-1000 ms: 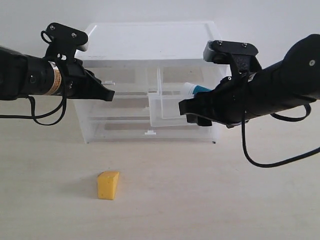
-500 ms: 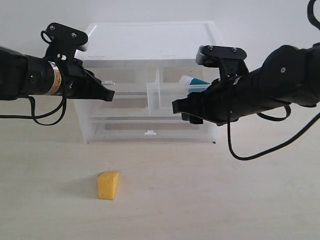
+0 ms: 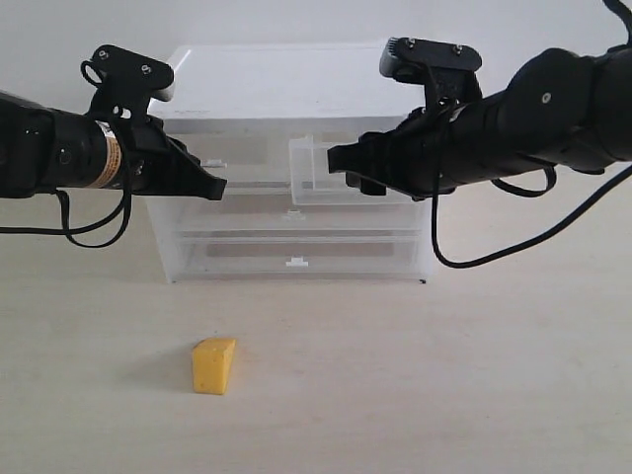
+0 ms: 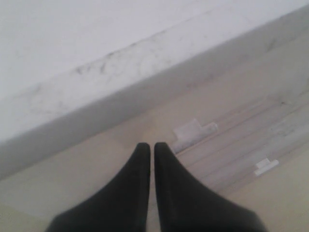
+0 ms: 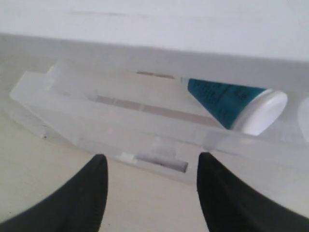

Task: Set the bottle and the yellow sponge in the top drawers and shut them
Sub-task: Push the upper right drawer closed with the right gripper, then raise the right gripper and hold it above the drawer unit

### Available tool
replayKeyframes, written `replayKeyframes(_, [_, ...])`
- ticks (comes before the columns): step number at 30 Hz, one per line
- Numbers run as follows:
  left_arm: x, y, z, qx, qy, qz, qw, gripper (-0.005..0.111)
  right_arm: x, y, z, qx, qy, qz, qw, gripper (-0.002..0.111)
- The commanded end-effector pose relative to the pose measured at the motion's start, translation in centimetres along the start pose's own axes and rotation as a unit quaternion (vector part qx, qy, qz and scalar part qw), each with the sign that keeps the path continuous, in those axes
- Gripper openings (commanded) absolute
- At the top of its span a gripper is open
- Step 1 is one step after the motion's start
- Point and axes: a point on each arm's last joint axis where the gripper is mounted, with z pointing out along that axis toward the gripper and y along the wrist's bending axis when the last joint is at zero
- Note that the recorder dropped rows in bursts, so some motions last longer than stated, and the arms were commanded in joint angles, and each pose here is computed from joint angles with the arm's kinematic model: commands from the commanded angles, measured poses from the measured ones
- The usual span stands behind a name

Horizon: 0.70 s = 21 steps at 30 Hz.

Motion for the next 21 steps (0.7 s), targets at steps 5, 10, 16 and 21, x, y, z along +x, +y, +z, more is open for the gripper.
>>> replayKeyframes(5, [0.0,-0.4,-0.1,0.020,-0.001,-0.003,1.000,0.004,-0.9,0.0,0.5,0.004,-0.027,-0.004,1.000,0.051])
replayKeyframes(10, [0.0,-0.4,-0.1,0.020,-0.001,-0.003,1.000,0.004,-0.3,-0.3,2.8,0.008,-0.008,-0.006,1.000,0.051])
replayKeyframes(16, [0.0,-0.4,-0.1,0.020,-0.001,-0.003,1.000,0.004,-0.4,-0.4,4.0,0.010,-0.008,-0.006,1.000,0.051])
replayKeyframes(21, [0.0,-0.4,-0.1,0.019,-0.001,-0.002,1.000,0.004,-0.8,-0.4,4.0,0.014,-0.029,-0.010,0.999,0.051])
